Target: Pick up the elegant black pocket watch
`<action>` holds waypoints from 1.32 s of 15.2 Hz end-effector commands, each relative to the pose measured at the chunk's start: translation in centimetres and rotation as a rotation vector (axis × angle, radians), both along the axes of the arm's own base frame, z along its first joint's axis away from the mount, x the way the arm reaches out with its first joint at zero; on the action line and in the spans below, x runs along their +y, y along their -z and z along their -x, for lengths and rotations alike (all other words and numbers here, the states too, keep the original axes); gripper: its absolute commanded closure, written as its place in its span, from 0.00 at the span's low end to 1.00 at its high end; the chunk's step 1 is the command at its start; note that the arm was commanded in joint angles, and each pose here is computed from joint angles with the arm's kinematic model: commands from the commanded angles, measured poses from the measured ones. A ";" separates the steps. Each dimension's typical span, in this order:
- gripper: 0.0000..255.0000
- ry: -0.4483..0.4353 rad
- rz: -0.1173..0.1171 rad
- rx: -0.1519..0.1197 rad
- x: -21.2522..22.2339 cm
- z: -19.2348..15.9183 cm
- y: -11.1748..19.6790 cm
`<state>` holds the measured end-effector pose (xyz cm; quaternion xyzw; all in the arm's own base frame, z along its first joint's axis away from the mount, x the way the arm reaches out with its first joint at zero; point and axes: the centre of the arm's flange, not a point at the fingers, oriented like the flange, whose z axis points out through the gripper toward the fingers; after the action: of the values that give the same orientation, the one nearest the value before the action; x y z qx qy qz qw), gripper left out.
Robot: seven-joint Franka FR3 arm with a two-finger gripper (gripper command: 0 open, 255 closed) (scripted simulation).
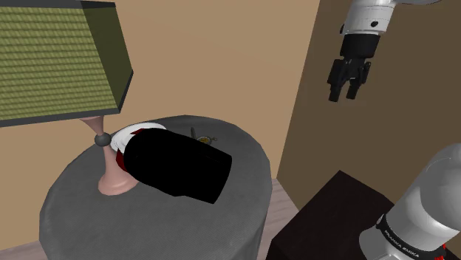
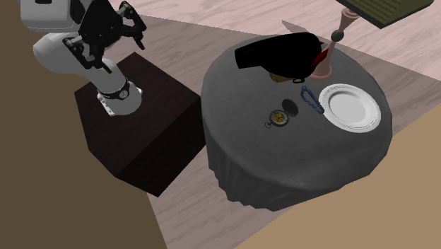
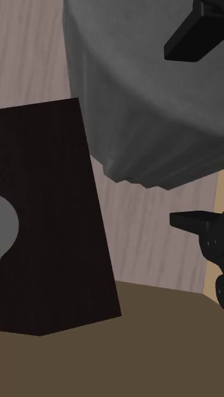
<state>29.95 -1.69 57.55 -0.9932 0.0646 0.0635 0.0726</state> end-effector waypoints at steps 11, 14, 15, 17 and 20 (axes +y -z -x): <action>0.00 -0.027 0.010 -0.032 8.2 -9.0 4.6; 0.00 -0.036 0.012 -0.041 10.7 -11.6 5.9; 0.00 -0.038 0.013 -0.045 11.6 -12.5 6.4; 0.00 -0.044 0.015 -0.051 13.3 -14.3 7.2; 0.00 -0.052 0.018 -0.061 15.8 -16.9 8.5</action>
<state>46.20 13.21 49.39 -0.9965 0.0384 0.0367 0.0638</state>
